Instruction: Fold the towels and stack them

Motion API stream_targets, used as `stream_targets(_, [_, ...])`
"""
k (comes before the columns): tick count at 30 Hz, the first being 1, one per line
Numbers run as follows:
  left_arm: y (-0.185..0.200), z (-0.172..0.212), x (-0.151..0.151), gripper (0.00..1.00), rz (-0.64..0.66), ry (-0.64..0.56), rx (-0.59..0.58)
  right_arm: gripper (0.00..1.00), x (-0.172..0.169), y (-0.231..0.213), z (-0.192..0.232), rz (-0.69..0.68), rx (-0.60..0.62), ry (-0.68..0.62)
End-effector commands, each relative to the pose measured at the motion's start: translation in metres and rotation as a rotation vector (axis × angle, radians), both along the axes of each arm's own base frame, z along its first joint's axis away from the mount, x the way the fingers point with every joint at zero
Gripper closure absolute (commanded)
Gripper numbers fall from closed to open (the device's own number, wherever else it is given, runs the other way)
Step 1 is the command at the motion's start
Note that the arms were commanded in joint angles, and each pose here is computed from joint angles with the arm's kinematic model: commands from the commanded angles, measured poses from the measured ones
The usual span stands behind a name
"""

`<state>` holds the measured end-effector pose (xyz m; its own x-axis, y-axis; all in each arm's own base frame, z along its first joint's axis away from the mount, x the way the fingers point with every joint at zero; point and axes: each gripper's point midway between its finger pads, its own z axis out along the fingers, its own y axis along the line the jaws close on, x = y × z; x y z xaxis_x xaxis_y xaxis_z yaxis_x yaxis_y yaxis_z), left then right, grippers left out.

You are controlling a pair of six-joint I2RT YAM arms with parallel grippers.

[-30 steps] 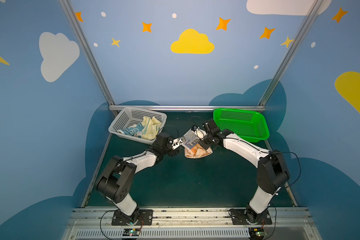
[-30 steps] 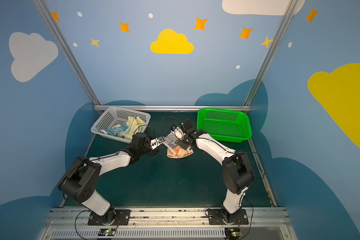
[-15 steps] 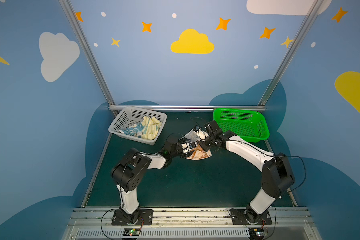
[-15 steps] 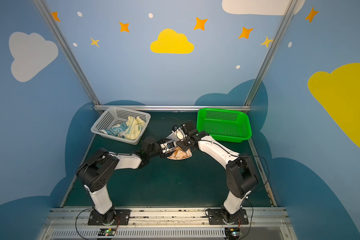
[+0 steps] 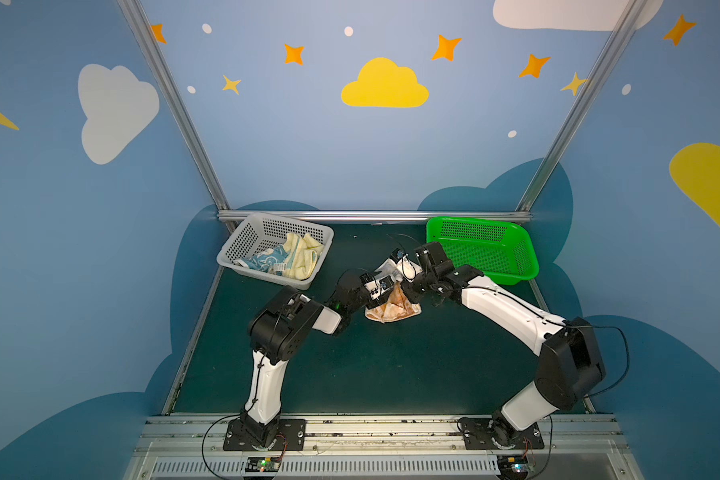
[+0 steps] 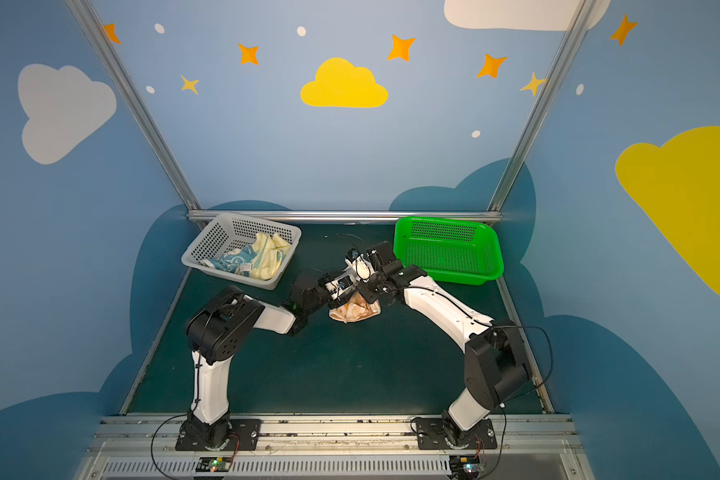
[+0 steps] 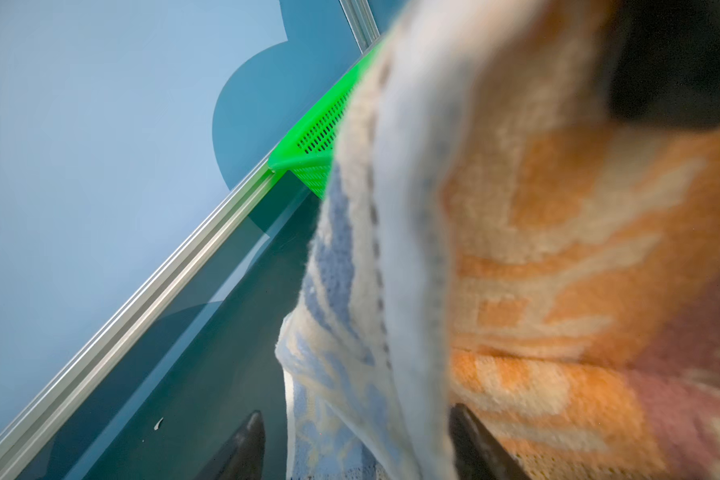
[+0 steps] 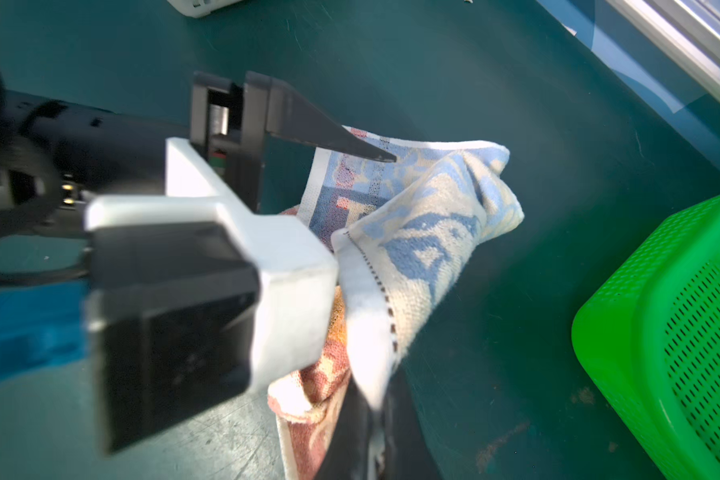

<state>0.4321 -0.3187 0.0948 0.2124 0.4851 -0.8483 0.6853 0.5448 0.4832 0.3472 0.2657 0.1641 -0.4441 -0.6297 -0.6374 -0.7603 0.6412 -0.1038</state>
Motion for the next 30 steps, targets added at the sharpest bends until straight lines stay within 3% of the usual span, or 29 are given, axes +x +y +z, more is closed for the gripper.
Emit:
stream_targets(1, [0.000,0.006,0.010,0.36,0.025,-0.012,-0.040,1.00,-0.004,0.002,0.014,0.001,0.042,-0.022])
stream_targets(4, [0.001,-0.002,0.012,0.45,0.027,0.005,-0.027,1.00,-0.004,0.001,0.017,0.000,0.047,-0.032])
stream_targets(14, [0.009,-0.013,0.014,0.96,0.046,0.039,0.022,1.00,-0.002,0.002,0.016,0.006,0.059,-0.036])
stream_targets(23, [0.042,0.014,0.025,0.97,0.198,0.032,0.034,1.00,-0.004,-0.005,-0.016,-0.119,0.079,0.099])
stream_targets(30, [0.050,0.041,0.016,0.97,0.258,0.025,0.093,1.00,-0.014,-0.010,-0.067,-0.308,0.133,0.281])
